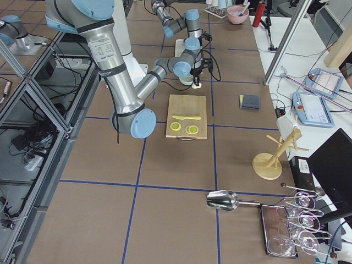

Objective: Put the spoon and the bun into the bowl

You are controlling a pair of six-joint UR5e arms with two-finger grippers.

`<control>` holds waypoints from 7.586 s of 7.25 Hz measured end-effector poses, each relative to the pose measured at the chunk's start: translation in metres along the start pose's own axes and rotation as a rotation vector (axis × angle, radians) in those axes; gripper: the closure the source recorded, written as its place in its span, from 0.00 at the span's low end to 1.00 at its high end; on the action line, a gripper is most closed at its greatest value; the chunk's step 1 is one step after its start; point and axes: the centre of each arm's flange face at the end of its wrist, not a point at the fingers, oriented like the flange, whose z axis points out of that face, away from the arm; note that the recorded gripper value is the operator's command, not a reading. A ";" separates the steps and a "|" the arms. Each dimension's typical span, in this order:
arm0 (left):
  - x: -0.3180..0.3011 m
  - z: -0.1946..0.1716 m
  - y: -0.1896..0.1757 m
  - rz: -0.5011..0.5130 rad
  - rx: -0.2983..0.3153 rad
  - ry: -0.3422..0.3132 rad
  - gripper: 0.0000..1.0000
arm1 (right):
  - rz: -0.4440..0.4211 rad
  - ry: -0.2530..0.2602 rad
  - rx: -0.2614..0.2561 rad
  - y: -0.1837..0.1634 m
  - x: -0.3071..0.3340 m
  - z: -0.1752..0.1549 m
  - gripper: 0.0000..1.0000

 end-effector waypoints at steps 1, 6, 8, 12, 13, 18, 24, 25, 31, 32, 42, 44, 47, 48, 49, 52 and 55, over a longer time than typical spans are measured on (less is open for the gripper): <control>-0.014 -0.021 -0.014 0.067 0.004 -0.045 0.00 | -0.008 -0.024 0.011 -0.003 -0.015 -0.008 1.00; -0.132 -0.121 -0.121 0.366 0.099 -0.285 0.00 | -0.023 -0.062 -0.023 0.011 -0.081 0.011 1.00; -0.199 -0.152 -0.174 0.474 0.126 -0.380 0.00 | -0.032 -0.069 -0.029 0.025 -0.116 0.029 1.00; -0.322 -0.208 -0.247 0.716 0.096 -0.535 0.00 | -0.006 -0.074 -0.019 0.033 -0.128 0.039 0.00; -0.350 -0.220 -0.263 0.739 0.081 -0.567 0.00 | -0.001 -0.076 -0.018 0.033 -0.129 0.039 0.00; -0.486 -0.225 -0.280 0.693 -0.009 -0.540 0.00 | 0.015 -0.081 -0.016 0.032 -0.131 0.036 0.00; -0.599 -0.251 -0.306 0.494 -0.095 -0.328 0.00 | 0.031 -0.007 -0.040 -0.038 -0.026 -0.030 0.00; -0.600 -0.252 -0.306 0.492 -0.096 -0.325 0.00 | -0.013 0.031 -0.049 -0.058 0.022 -0.045 0.00; -0.608 -0.251 -0.301 0.477 -0.105 -0.333 0.00 | -0.126 0.099 -0.132 -0.081 0.321 -0.122 0.00; -0.609 -0.251 -0.301 0.475 -0.107 -0.333 0.00 | -0.123 0.107 -0.137 -0.073 0.359 -0.131 0.00; -0.610 -0.253 -0.301 0.469 -0.106 -0.333 0.00 | -0.132 0.074 -0.214 -0.010 0.642 -0.151 0.00; -0.611 -0.253 -0.301 0.468 -0.106 -0.334 0.00 | -0.077 0.080 -0.211 -0.009 0.646 -0.152 0.00; -0.611 -0.253 -0.301 0.469 -0.105 -0.335 0.00 | 0.016 0.089 -0.199 -0.012 0.644 -0.155 0.00; -0.613 -0.253 -0.300 0.467 -0.106 -0.336 0.00 | 0.048 0.093 -0.193 -0.013 0.641 -0.157 0.00; -0.614 -0.253 -0.299 0.466 -0.107 -0.336 0.00 | 0.073 0.096 -0.188 -0.015 0.638 -0.158 0.00; -0.616 -0.252 -0.298 0.466 -0.108 -0.339 0.00 | 0.089 0.097 -0.181 -0.018 0.635 -0.160 0.00; -0.616 -0.252 -0.298 0.467 -0.107 -0.341 0.00 | 0.087 0.097 -0.179 -0.019 0.634 -0.161 0.00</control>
